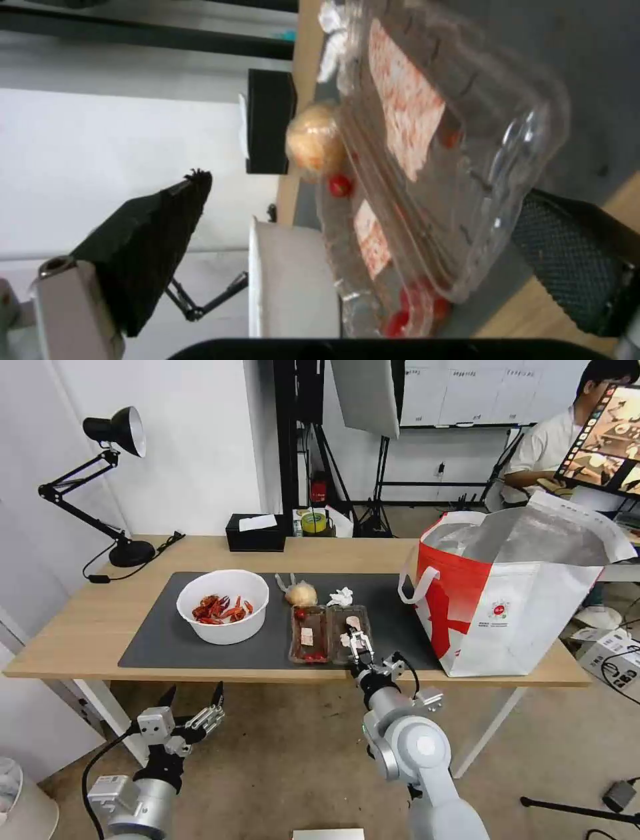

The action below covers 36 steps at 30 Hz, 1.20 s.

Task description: Pick up the trash from the table and place it into the takeout bag.

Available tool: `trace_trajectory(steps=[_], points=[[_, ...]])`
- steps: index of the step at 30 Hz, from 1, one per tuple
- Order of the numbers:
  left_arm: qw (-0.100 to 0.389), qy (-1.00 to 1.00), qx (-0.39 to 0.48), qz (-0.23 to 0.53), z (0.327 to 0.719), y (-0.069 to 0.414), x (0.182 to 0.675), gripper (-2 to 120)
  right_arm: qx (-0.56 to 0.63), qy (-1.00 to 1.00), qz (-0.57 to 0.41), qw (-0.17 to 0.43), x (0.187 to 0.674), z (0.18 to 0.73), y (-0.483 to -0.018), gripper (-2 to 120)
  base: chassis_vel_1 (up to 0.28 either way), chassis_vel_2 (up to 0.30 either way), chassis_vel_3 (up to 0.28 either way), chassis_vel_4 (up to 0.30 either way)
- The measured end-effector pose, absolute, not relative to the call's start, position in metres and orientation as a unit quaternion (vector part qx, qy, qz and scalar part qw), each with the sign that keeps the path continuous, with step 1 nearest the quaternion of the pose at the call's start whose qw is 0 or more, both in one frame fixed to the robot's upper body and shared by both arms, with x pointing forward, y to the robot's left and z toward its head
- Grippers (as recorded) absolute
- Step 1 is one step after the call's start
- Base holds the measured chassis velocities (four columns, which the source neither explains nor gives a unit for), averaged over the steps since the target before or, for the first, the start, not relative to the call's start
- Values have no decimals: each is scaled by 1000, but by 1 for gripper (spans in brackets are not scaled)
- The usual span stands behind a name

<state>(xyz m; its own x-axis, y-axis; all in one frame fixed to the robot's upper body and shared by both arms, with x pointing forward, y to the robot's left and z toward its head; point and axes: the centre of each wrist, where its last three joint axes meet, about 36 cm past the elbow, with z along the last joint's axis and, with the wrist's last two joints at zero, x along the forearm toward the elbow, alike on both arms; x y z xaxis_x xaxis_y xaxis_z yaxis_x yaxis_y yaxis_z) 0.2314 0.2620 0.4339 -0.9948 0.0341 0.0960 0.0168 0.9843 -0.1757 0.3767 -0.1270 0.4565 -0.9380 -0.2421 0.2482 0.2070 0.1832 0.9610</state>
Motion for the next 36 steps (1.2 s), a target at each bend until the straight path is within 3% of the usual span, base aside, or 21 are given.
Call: trace_trajectory(steps=[14, 25, 28, 36], points=[[46, -995, -13, 83, 439, 264, 229, 100, 84, -773, -615, 131, 380, 496, -133, 100, 0, 0, 0, 0], [39, -996, -10, 84, 441, 267, 227, 100, 121, -781, -585, 182, 415, 498, -97, 100, 0, 0, 0, 0], [37, -996, -7, 82, 442, 269, 227, 100, 138, -783, -560, 235, 430, 501, -78, 100, 0, 0, 0, 0], [34, -996, -2, 81, 443, 271, 227, 100, 148, -786, -539, 264, 439, 508, -64, 100, 0, 0, 0, 0]])
